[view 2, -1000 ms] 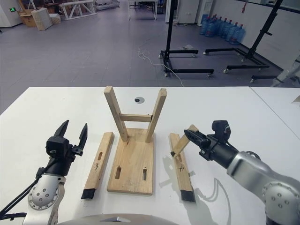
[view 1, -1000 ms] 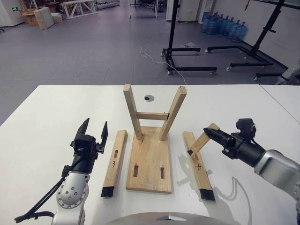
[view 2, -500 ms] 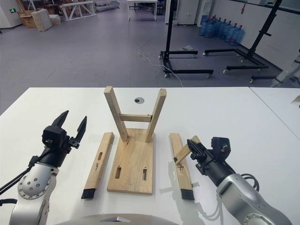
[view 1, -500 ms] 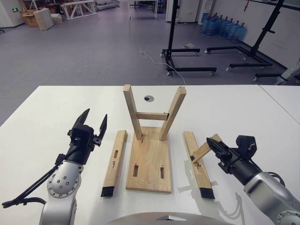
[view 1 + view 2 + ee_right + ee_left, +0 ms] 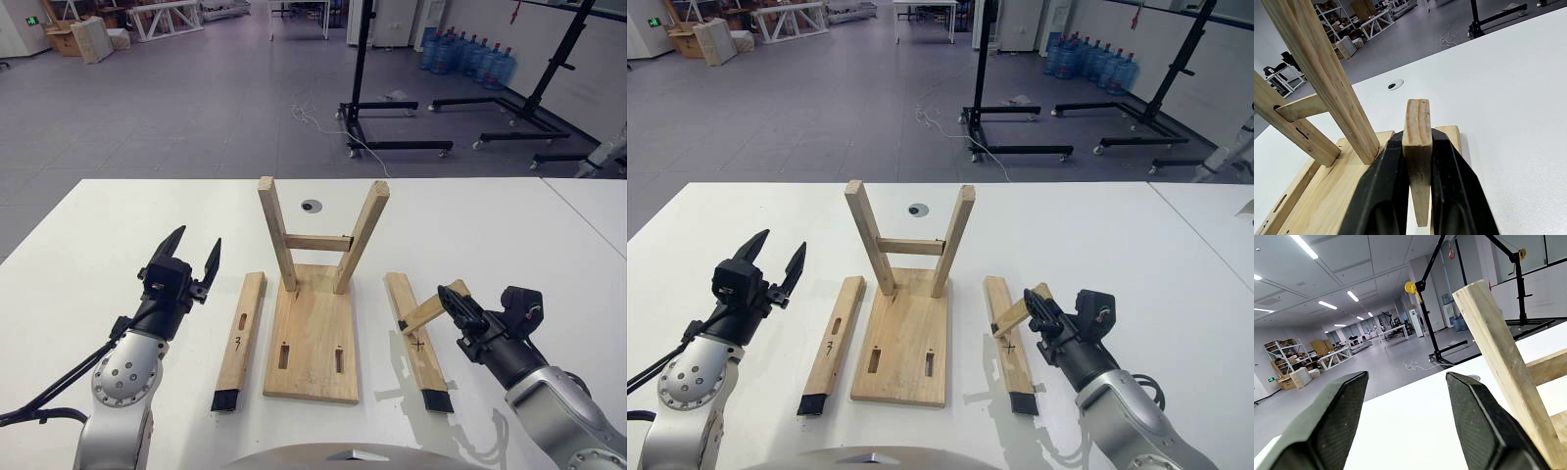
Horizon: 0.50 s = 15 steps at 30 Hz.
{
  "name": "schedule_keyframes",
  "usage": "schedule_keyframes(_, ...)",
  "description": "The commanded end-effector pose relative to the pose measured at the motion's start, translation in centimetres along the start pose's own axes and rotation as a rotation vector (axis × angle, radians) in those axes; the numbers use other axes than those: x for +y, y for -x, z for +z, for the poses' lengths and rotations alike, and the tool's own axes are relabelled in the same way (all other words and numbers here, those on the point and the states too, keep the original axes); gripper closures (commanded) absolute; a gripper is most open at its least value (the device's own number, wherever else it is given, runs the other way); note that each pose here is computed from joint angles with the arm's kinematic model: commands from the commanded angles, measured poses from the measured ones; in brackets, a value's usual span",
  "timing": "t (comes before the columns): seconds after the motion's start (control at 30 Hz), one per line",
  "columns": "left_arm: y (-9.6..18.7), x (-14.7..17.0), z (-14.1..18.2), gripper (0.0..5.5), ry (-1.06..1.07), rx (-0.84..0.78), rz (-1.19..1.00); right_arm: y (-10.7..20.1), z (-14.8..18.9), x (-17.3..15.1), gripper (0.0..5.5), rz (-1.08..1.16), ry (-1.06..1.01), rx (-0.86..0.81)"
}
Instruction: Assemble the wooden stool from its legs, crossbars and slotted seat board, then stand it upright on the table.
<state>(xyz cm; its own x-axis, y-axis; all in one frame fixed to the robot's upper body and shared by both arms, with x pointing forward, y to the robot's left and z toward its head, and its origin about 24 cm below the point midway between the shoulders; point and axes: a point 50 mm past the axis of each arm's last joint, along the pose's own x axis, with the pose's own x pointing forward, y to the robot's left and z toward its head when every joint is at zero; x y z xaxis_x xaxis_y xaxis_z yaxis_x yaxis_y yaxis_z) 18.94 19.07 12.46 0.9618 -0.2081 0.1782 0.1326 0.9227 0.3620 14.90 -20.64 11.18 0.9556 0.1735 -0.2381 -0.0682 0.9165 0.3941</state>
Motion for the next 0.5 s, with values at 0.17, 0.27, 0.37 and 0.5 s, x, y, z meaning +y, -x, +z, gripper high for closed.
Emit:
schedule_keyframes(0.17,0.0,0.0,-0.2,2.61,-0.013,0.002,-0.020,-0.8,0.5,-0.7,5.11,-0.097,-0.003,-0.039)
schedule_keyframes(0.27,-0.1,-0.2,-0.2,2.61,-0.009,-0.001,-0.029,-0.6,-0.1,-1.0,5.11,-0.122,-0.014,-0.018)
schedule_keyframes(0.37,-0.2,-0.2,-0.3,2.61,-0.010,0.001,-0.035,-0.4,-0.5,-1.0,5.11,-0.123,-0.023,-0.012)
schedule_keyframes(0.5,0.2,-0.2,-0.3,2.61,-0.012,0.012,-0.026,-0.2,-1.1,-2.1,5.11,-0.132,0.004,0.014)
